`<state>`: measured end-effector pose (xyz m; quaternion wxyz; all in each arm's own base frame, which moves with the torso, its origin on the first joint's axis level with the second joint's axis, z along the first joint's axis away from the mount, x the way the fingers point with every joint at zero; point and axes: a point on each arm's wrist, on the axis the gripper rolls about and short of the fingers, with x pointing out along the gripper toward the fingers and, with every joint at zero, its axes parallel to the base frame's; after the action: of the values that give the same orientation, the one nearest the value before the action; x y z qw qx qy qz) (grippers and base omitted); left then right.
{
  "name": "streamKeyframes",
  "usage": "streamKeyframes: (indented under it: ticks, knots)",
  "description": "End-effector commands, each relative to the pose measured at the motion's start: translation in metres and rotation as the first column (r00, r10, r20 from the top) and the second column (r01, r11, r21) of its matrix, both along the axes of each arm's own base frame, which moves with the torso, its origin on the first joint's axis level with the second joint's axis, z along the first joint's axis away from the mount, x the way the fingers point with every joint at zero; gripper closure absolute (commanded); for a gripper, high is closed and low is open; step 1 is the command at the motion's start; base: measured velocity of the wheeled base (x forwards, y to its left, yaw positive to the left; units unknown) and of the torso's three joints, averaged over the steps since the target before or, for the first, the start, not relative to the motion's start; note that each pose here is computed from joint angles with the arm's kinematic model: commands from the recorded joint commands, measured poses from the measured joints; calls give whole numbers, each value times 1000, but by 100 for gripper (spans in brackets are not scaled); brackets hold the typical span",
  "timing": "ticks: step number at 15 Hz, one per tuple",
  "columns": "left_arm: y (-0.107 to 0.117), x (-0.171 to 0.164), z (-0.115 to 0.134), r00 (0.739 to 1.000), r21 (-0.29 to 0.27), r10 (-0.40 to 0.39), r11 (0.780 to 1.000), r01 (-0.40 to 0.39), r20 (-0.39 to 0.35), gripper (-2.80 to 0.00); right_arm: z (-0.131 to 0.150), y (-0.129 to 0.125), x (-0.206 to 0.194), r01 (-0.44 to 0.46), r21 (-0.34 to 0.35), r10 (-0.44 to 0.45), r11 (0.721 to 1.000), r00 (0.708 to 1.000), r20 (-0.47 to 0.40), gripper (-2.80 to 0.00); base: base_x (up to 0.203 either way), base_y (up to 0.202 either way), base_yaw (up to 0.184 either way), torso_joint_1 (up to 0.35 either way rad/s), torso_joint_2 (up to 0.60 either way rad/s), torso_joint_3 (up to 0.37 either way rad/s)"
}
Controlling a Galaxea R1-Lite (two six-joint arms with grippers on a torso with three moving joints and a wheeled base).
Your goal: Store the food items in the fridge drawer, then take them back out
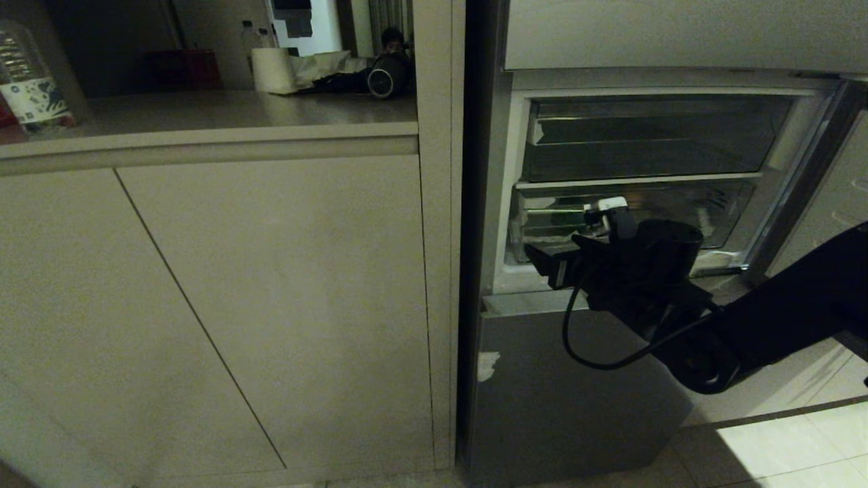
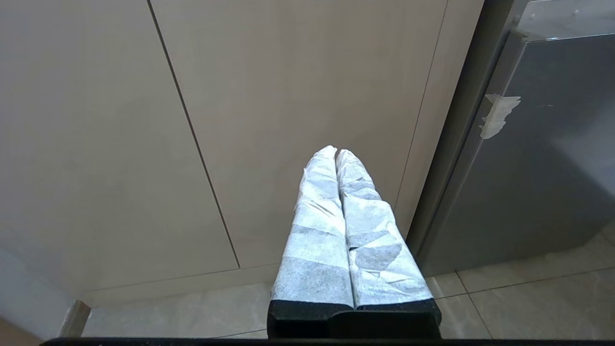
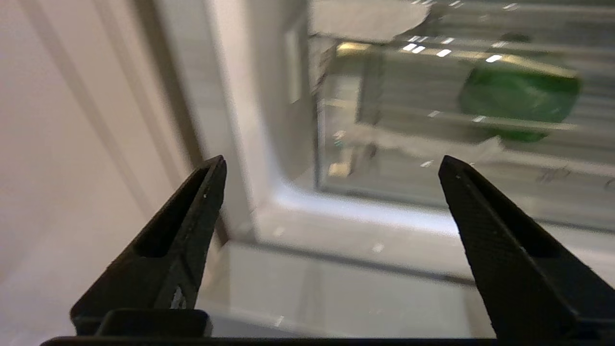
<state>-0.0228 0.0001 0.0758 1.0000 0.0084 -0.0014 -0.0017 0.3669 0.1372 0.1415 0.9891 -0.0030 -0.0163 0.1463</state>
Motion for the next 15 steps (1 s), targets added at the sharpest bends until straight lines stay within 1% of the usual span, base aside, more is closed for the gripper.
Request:
streamKeyframes:
  ticks: [1, 4, 9, 15]
  knots:
    - [0, 0, 0, 1000, 0, 0, 1000, 0, -1, 0, -2, 11, 10, 0, 4, 0, 1000, 1000, 23, -280, 0, 0, 0, 0, 0, 0]
    - [0, 0, 0, 1000, 0, 0, 1000, 0, -1, 0, 1, 17, 22, 62, 14, -63, 998, 997, 54, -280, 0, 0, 0, 0, 0, 0]
    - [0, 0, 0, 1000, 0, 0, 1000, 0, -1, 0, -2, 26, 32, 111, 21, -112, 994, 991, 68, -280, 0, 0, 0, 0, 0, 0]
    - [0, 0, 0, 1000, 0, 0, 1000, 0, -1, 0, 1, 29, 40, 117, 31, -119, 993, 989, 89, -280, 0, 0, 0, 0, 0, 0]
